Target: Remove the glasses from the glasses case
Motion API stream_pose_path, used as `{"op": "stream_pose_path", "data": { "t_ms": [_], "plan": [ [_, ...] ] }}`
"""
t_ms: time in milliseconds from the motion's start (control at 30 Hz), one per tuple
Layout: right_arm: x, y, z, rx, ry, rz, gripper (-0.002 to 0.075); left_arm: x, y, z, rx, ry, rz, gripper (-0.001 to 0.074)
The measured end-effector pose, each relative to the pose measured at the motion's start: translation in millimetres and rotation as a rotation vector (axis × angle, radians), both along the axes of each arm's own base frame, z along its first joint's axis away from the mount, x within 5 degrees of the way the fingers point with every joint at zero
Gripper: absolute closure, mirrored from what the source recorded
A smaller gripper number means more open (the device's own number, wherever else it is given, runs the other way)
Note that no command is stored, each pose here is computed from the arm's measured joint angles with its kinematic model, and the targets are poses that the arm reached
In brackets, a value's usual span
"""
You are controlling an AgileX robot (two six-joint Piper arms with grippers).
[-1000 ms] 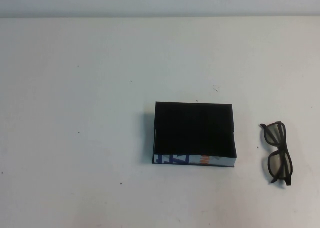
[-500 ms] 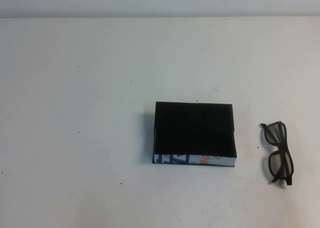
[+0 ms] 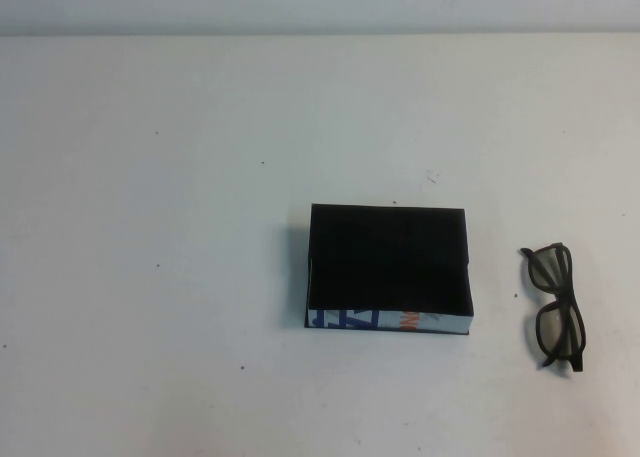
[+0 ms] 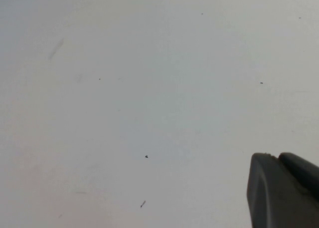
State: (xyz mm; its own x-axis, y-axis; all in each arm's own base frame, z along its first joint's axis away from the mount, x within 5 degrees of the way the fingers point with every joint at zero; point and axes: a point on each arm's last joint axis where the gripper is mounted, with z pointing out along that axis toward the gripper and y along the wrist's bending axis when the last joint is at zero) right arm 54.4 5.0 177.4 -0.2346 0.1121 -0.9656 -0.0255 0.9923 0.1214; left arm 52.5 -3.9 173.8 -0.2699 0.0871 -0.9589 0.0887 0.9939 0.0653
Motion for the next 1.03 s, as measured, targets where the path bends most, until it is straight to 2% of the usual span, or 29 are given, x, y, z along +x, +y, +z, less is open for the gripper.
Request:
{"op": "stream_pose_path", "data": {
  "t_ms": [1033],
  "plan": [
    [0.0,-0.5,-0.3,0.019,0.004,-0.016,0.0742,0.0,0.0,0.0,0.000,0.000,0.000,0.0739]
  ]
}}
